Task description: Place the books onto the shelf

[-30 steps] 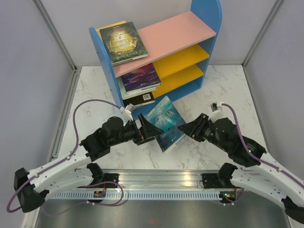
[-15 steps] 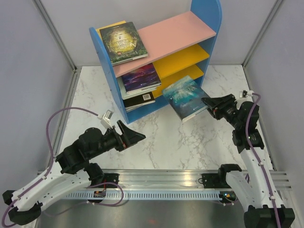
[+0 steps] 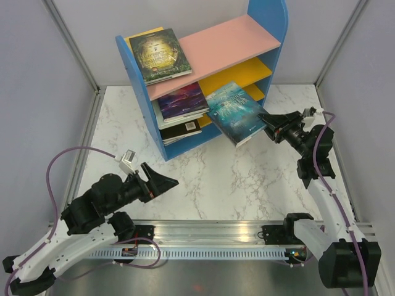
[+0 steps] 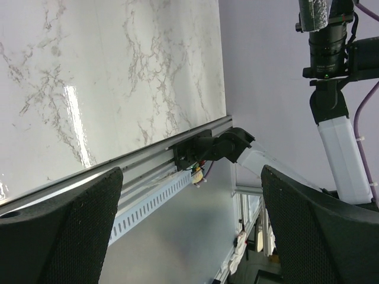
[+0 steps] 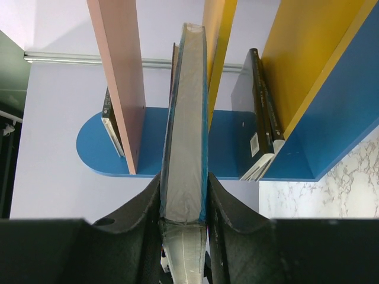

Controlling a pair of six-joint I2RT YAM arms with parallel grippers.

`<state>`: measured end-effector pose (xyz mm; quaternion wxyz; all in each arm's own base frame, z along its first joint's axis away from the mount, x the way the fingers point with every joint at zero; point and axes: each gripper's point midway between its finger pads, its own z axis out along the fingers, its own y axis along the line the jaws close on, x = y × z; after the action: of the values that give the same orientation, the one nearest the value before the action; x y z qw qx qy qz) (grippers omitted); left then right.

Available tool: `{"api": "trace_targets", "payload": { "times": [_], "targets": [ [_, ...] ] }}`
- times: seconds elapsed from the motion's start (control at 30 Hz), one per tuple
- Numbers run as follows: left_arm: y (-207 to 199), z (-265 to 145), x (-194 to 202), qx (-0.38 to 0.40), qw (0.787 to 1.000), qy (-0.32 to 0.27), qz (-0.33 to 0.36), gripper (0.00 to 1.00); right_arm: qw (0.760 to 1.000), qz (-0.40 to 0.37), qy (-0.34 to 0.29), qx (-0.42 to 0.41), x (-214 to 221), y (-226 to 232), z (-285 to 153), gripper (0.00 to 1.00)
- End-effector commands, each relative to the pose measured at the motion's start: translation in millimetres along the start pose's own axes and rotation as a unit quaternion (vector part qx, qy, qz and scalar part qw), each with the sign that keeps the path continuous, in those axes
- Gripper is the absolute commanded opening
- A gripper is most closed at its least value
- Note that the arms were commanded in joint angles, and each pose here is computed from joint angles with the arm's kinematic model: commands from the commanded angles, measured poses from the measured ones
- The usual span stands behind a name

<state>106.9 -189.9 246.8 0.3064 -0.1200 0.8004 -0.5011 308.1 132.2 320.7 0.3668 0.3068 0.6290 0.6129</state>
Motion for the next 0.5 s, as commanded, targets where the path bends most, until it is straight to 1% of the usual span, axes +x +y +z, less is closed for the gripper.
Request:
{"api": "trace_targets", "payload": {
  "times": [0.0,0.07,0.1,0.17,0.2,0.23,0.3,0.33,0.47],
  "targets": [
    [-5.8,-9.1,-12.9,-0.003,1.0,-0.027,0.016,1.0,0.991,-0.044,-0.002,-0.126,1.4,76.9,-8.7,0.0],
    [-7.5,-10.1,-15.3,-0.005,0.999,-0.03,0.022,1.0,0.993,-0.043,-0.003,-0.108,2.3,68.8,-10.1,0.0],
    [-7.5,-10.3,-16.1,-0.006,0.999,-0.031,0.026,1.0,0.993,-0.046,-0.005,-0.109,6.3,68.8,-17.1,0.0],
    [-9.4,-11.9,-16.8,-0.007,0.999,-0.03,0.031,1.0,0.995,-0.045,-0.005,-0.084,9.9,55.5,-22.7,0.0],
    [-9.1,-11.6,-16.7,-0.009,0.999,-0.029,0.032,1.0,0.995,-0.049,-0.005,-0.089,16.2,58.1,-31.9,0.0],
    [-9.1,-11.6,-16.7,-0.01,0.999,-0.029,0.033,1.0,0.997,-0.032,-0.005,-0.067,18.2,41.5,-33.8,0.0],
    [-6.9,-11.1,-15.8,-0.013,0.999,-0.027,0.034,1.0,0.997,-0.027,-0.003,-0.066,26.8,35.3,-45.8,0.0],
    [-5.7,-10.8,-16.0,-0.015,0.999,-0.028,0.034,1.0,0.998,-0.02,-0.002,-0.053,29.0,28.3,-48.3,0.0],
    [-2.8,-8.6,-15.9,-0.021,0.999,-0.029,0.035,1.0,0.999,-0.006,-0.006,-0.048,33.0,18.8,-55.9,0.0]
  ]
}}
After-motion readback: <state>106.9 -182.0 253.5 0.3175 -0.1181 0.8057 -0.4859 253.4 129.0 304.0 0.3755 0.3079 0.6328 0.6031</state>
